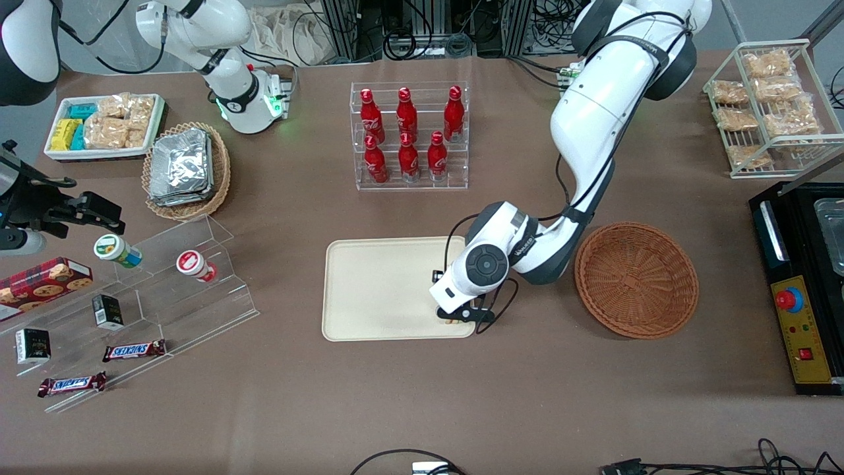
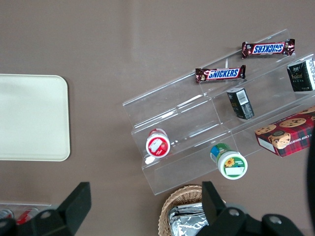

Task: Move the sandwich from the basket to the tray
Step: 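Lower the sandwich onto the tray and open the left gripper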

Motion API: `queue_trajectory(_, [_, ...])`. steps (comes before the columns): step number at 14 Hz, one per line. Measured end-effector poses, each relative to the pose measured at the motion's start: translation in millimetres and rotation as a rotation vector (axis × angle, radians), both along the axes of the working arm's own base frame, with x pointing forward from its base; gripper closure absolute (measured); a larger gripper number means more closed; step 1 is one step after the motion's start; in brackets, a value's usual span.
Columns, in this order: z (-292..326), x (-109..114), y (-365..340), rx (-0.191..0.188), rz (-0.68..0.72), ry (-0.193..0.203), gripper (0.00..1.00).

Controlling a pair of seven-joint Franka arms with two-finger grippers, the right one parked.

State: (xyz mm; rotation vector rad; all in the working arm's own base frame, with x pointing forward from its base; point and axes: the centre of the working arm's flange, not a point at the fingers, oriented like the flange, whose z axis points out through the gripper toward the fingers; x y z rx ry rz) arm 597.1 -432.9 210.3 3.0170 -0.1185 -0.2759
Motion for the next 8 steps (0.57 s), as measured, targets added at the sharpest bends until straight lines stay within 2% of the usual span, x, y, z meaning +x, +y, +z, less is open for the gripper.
queue_trajectory(2, [12,7,1,-0.009,0.022,-0.017,0.01])
queue_trajectory(4, [40,18,12,-0.007,0.057,-0.029,0.00])
queue_trajectory(8, [134,42,75,0.037,0.119,-0.012,0.00])
